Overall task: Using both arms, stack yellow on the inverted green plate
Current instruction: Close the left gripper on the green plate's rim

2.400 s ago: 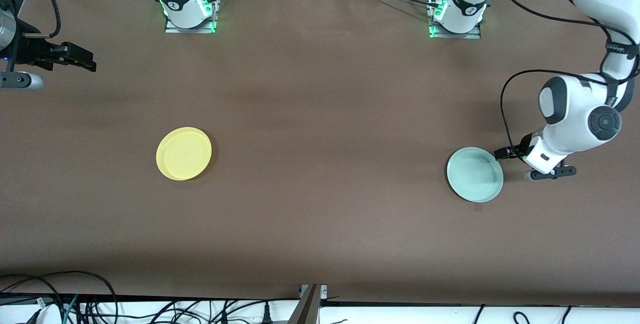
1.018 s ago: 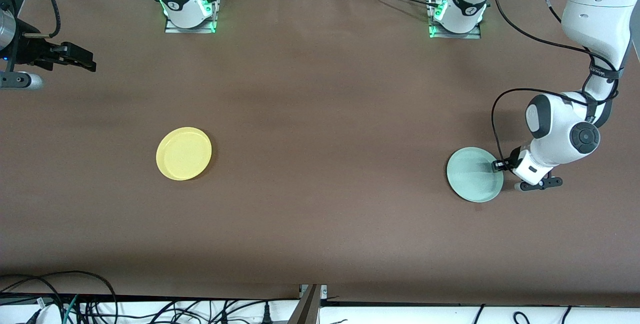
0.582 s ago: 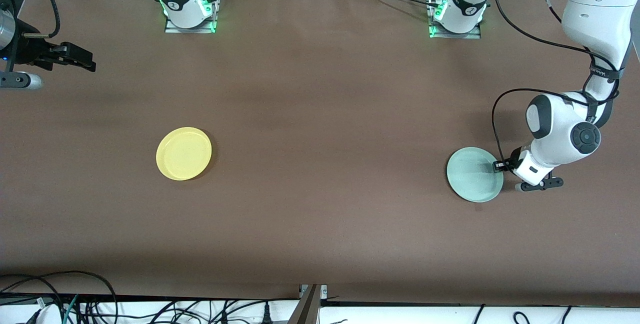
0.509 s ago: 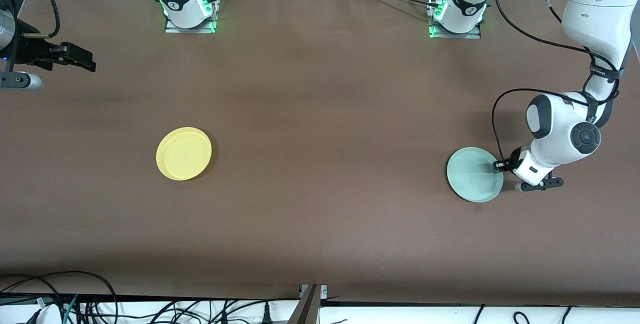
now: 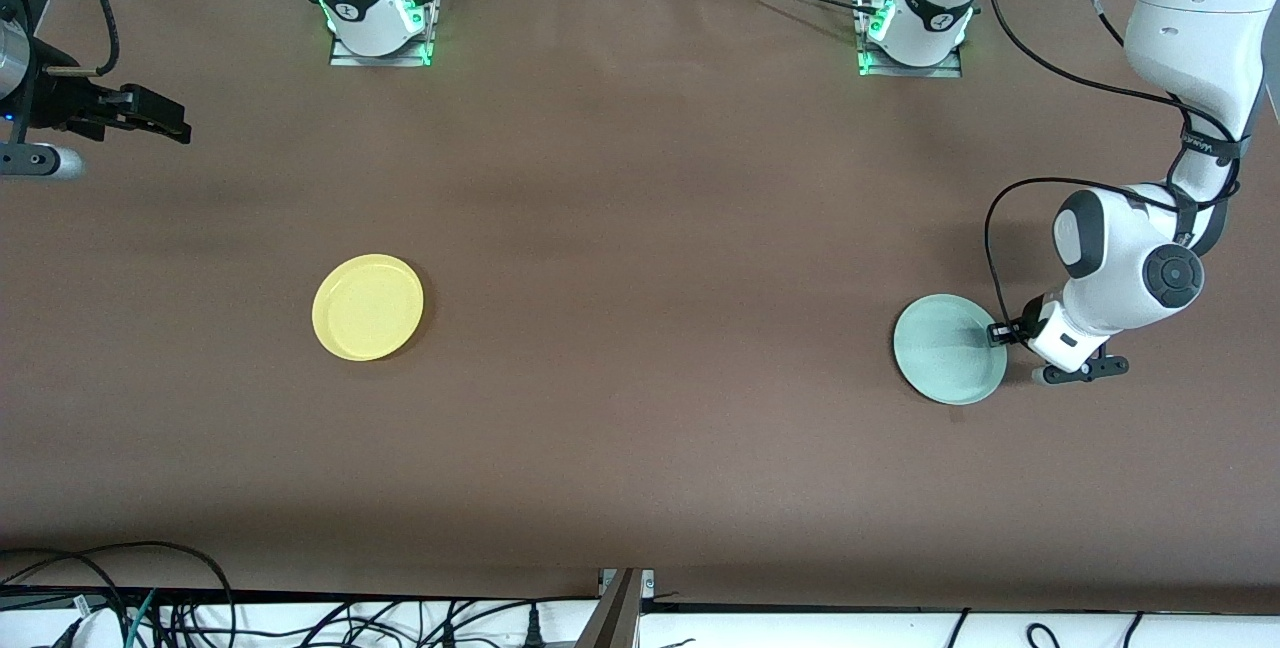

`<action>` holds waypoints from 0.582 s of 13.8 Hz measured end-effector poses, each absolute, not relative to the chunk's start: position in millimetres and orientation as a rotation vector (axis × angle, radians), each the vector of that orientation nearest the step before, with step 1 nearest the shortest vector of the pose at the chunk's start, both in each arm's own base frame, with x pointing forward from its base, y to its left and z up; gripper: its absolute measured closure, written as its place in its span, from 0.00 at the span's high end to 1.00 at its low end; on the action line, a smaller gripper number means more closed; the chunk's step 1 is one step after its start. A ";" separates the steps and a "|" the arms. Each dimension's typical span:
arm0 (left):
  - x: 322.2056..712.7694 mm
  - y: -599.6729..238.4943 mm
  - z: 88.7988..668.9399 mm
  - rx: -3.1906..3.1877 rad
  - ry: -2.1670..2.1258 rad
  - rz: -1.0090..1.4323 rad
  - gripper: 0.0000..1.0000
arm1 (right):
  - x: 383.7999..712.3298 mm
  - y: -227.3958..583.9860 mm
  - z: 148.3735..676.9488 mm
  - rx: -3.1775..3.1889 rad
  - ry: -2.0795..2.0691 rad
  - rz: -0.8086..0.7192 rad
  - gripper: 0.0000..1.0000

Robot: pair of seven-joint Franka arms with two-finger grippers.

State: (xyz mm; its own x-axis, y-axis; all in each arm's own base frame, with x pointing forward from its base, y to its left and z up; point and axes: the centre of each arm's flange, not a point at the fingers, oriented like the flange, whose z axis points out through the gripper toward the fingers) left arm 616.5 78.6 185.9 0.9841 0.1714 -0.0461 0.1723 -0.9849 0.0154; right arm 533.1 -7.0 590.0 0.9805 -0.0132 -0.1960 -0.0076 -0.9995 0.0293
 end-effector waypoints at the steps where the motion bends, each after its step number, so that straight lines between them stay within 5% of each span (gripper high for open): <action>1: 616.6 78.6 185.9 3.110 0.269 -0.069 0.34 | 533.1 -7.0 590.0 3.098 -0.016 -0.307 1.00; 8: 617.1 78.4 186.5 3.111 0.254 -0.068 0.29 | 533.1 -9.4 590.0 3.098 -0.023 -0.307 1.00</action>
